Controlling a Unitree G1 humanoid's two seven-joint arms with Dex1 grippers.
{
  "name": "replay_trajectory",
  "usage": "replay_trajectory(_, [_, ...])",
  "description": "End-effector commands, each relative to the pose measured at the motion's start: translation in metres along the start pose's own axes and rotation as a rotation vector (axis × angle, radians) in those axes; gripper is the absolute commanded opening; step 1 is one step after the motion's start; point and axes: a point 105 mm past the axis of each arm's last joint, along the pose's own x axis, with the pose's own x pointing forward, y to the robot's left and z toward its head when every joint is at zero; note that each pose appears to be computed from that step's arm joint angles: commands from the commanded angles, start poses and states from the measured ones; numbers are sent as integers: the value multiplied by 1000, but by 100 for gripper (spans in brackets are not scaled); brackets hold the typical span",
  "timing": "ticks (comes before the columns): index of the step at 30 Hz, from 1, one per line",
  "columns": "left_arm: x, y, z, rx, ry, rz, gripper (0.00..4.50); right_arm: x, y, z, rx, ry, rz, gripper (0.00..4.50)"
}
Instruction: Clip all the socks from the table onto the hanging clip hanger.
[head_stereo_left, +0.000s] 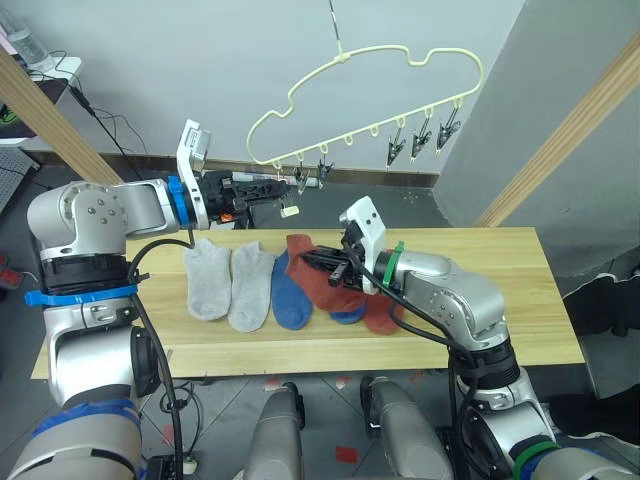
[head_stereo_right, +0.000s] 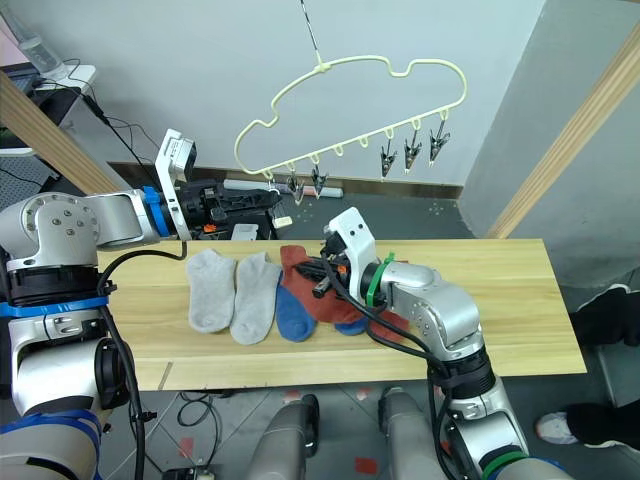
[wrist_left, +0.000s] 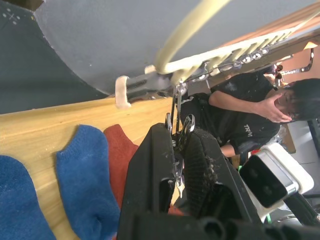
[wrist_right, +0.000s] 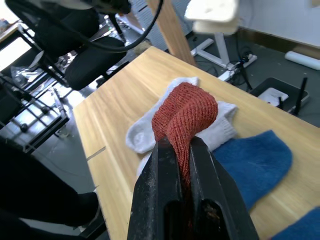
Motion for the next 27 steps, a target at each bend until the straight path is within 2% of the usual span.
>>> replay_trajectory(1, [-2, -10, 8, 31, -13, -31, 21, 0, 0, 16, -14, -67, -2, 3])
replay_trajectory(15, [-4, -10, 9, 39, -15, -34, 21, -2, 10, 40, 7, -134, 32, 3])
replay_trajectory(27, [-4, -10, 12, 30, -33, -37, 21, -4, 15, 43, 39, -150, 59, 3])
